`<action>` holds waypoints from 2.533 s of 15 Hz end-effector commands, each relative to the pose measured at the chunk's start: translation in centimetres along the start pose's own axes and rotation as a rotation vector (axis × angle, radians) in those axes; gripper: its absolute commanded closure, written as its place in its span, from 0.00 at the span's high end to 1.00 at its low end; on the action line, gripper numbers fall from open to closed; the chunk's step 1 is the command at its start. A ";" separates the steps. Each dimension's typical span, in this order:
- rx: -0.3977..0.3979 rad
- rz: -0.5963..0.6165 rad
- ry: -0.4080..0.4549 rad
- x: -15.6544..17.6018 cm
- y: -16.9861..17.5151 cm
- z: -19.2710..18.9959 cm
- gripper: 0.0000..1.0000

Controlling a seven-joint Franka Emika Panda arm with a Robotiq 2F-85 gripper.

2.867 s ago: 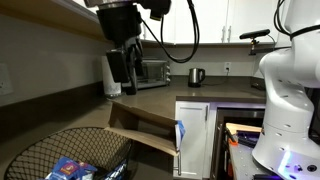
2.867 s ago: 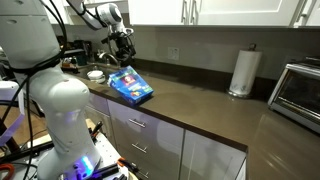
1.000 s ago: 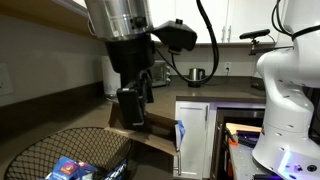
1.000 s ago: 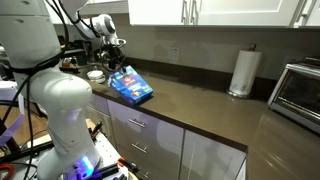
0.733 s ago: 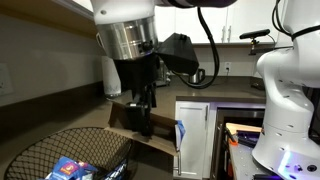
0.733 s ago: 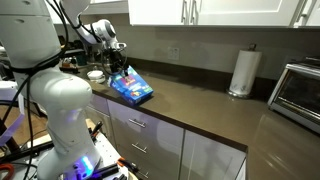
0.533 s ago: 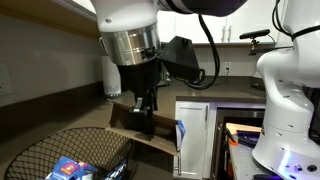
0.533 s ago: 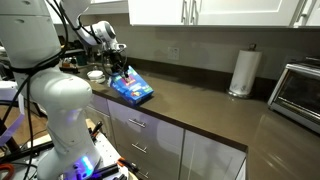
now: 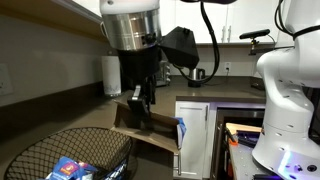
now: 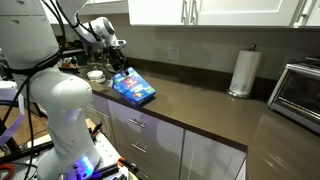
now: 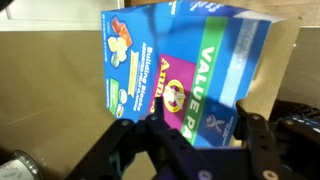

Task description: Place the blue box upright to the right of the counter

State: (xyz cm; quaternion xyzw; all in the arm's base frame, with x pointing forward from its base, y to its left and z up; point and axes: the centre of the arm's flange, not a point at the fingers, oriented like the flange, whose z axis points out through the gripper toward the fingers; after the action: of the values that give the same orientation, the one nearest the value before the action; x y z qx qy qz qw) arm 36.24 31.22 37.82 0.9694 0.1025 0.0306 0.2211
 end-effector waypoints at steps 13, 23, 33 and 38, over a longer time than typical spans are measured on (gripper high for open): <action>0.011 0.022 -0.002 -1.0 5.3 1.7 1.00; 0.217 -0.142 -0.102 -1.2 1.3 5.1 0.99; 0.095 -0.155 -0.106 1.3 1.0 10.6 1.00; 0.002 -0.132 -0.071 2.7 2.2 12.6 1.00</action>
State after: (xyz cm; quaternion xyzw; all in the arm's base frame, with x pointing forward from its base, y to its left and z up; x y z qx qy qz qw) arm 39.30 24.79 28.45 0.9628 0.1693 -0.0365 0.2074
